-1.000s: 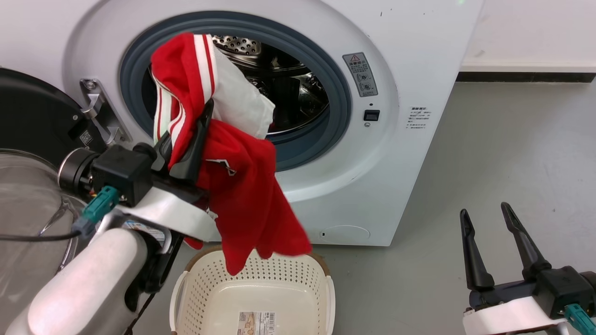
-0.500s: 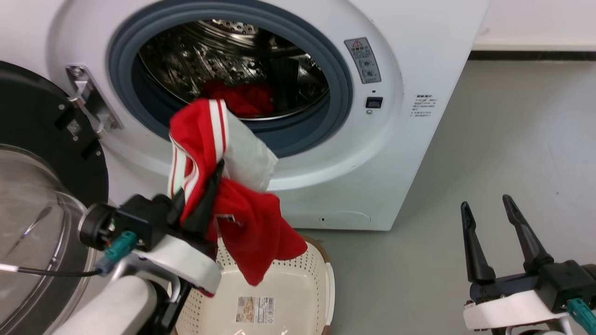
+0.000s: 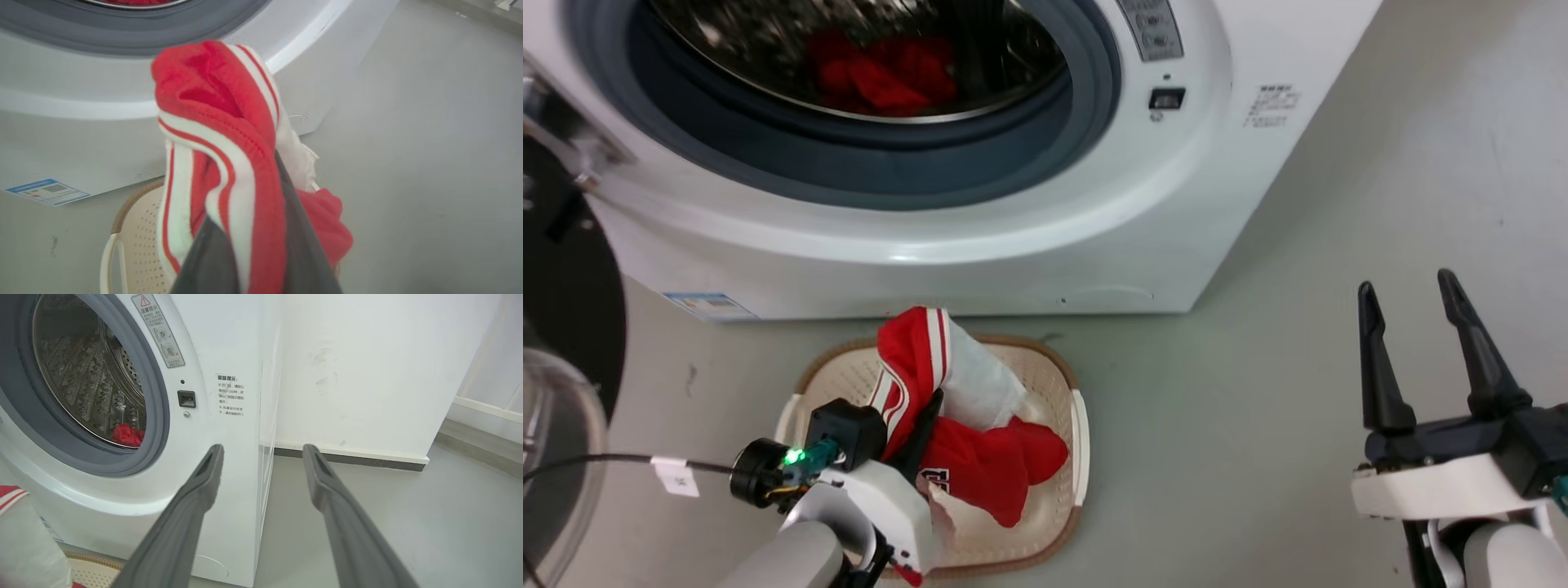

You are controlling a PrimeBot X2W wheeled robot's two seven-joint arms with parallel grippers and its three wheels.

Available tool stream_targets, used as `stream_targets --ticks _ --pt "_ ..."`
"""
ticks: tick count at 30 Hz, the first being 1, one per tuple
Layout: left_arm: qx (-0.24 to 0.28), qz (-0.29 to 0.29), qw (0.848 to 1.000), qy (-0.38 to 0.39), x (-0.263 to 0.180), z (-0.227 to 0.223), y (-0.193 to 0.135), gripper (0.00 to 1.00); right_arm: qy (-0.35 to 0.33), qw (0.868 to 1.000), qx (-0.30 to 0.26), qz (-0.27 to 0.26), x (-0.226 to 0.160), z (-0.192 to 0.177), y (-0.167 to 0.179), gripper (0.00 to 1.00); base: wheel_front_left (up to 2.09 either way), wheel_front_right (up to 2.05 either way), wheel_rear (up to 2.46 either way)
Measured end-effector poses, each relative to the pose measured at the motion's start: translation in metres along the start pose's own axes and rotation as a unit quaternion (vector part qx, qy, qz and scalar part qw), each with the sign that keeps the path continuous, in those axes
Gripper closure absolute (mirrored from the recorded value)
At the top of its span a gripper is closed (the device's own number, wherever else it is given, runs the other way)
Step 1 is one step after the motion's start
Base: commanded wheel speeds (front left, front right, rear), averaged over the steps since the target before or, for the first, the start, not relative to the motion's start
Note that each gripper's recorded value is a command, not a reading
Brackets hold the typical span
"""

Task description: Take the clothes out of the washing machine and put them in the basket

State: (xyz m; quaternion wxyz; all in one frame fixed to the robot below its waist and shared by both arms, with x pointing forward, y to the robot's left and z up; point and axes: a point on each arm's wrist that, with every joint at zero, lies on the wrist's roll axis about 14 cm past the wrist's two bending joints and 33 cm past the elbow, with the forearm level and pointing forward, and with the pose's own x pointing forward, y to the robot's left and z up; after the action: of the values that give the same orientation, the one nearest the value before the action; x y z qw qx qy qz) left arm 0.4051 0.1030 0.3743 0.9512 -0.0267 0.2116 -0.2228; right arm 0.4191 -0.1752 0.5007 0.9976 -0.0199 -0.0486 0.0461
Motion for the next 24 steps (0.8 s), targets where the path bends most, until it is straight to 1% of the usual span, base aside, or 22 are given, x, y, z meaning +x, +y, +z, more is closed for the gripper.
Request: stream_targets --ticks 6,14,20,22,24 --pt "-0.026 -0.001 0.995 0.093 0.031 -0.066 0.013 1.0 0.02 1.0 -0.001 -0.01 0.018 -0.024 -0.009 0.0 0.0 0.0 0.0" --pt "-0.039 0.004 0.978 0.203 0.065 -0.14 0.029 1.0 0.051 0.998 -0.005 -0.024 0.038 -0.063 -0.023 0.0 0.0 0.0 0.0" --pt "-0.023 -0.011 0.964 0.266 0.086 -0.182 0.032 1.0 0.082 0.996 -0.008 -0.035 0.045 -0.097 -0.032 0.0 0.0 0.0 0.0" --pt "-0.02 -0.018 0.955 0.294 0.09 -0.197 0.029 1.0 0.096 0.995 -0.008 -0.038 0.044 -0.111 -0.035 0.0 0.0 0.0 0.0" --pt "-0.005 -0.024 0.946 0.323 0.09 -0.212 0.032 1.0 0.11 0.993 -0.008 -0.039 0.044 -0.124 -0.035 0.0 0.0 0.0 0.0"
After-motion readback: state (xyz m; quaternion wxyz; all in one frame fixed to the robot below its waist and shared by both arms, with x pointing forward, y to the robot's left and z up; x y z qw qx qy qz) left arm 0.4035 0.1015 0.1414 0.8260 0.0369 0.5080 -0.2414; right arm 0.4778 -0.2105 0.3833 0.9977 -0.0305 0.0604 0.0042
